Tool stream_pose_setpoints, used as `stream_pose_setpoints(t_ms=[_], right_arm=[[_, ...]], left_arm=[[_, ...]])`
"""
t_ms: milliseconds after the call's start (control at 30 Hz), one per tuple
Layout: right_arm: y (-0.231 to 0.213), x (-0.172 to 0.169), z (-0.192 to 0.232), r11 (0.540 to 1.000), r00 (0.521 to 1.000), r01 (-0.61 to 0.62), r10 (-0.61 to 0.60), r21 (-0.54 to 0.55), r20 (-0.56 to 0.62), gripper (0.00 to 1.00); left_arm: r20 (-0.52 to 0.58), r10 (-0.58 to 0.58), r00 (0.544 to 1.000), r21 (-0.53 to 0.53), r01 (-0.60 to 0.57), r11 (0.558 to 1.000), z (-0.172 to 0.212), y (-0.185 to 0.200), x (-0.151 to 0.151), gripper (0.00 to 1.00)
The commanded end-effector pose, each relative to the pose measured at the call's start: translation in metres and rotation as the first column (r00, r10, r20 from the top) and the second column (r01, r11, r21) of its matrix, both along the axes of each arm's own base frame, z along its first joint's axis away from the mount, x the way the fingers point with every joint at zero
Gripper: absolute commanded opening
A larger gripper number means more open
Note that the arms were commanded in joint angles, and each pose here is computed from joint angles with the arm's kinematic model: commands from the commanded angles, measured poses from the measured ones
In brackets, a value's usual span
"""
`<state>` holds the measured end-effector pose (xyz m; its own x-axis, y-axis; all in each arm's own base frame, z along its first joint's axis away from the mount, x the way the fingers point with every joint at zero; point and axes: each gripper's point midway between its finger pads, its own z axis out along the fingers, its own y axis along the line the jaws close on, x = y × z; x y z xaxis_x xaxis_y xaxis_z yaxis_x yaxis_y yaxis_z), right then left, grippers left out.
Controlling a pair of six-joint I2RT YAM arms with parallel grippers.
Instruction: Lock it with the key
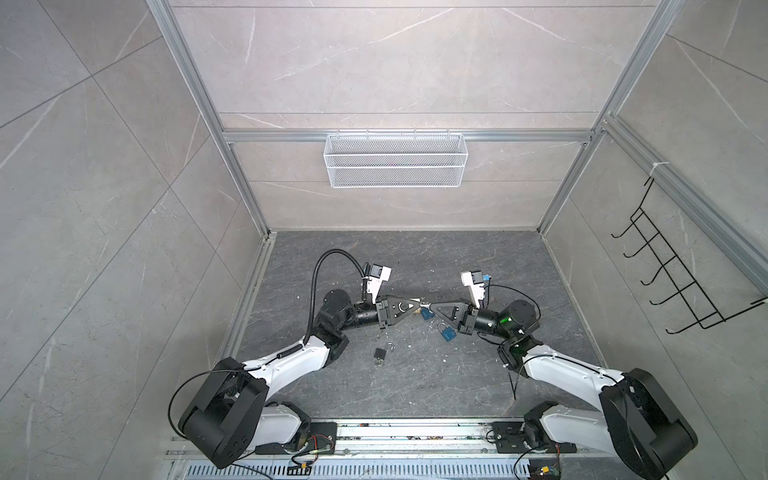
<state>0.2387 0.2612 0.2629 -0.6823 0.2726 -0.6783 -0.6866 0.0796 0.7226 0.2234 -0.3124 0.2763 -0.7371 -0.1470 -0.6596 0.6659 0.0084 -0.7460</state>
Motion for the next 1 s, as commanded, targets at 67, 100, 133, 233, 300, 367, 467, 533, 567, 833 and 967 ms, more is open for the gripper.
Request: stream_pose_setpoints(t_ms=[67,100,133,233,300,367,467,533,567,833,967], right_arm=[[-0.029,0.016,-0.027,0.983,0.978,0.181,-0.182,-0.016,-0.105,0.0],[-0.035,0.018,-0.03,0.979,0.973,0.202,-0.202,-0.018,-0.114,0.0],[-0.038,0.02,-0.034,0.977,0.968,0.212,-0.215,-0.035,-0.131,0.0],[-0.043,0.024,-0.048,0.964,0.949,0.25,-0.263,-0.094,-0.177,0.0],[-0.045,0.028,-0.062,0.953,0.929,0.26,-0.291,-0.154,-0.23,0.0],[-0.048,0.034,-0.078,0.932,0.895,0.279,-0.34,-0.232,-0.289,0.0],[-0.055,0.038,-0.096,0.902,0.857,0.302,-0.398,-0.307,-0.327,0.0],[-0.062,0.038,-0.11,0.875,0.831,0.337,-0.45,-0.348,-0.327,0.0],[-0.064,0.038,-0.117,0.864,0.819,0.346,-0.468,-0.365,-0.331,0.0],[-0.055,0.027,-0.173,0.795,0.756,0.389,-0.564,-0.465,-0.332,0.0],[-0.053,0.023,-0.191,0.768,0.73,0.418,-0.602,-0.485,-0.324,0.0]], left_arm=[[0.082,0.079,0.994,0.045,-0.083,0.996,0.007,0.01,0.011,0.0],[0.083,0.104,0.991,0.086,-0.111,0.99,0.001,0.011,0.015,0.0],[0.081,0.123,0.989,0.134,-0.133,0.982,-0.006,0.012,0.019,0.0],[0.104,0.138,0.985,0.254,-0.16,0.954,-0.028,0.013,0.026,0.0],[0.082,0.132,0.988,0.355,-0.152,0.922,-0.052,0.014,0.029,0.0],[0.017,0.095,0.995,0.486,-0.091,0.869,-0.082,0.015,0.028,0.0],[-0.113,0.067,0.991,0.64,0.022,0.768,-0.133,0.016,0.027,0.0],[-0.173,0.023,0.985,0.684,0.103,0.722,-0.16,0.01,0.02,0.0],[-0.19,-0.002,0.982,0.701,0.137,0.7,-0.169,0.007,0.017,0.0],[-0.292,-0.143,0.946,0.763,0.32,0.562,-0.218,-0.013,0.004,0.0],[-0.311,-0.209,0.927,0.744,0.375,0.553,-0.223,-0.023,-0.002,0.0]])
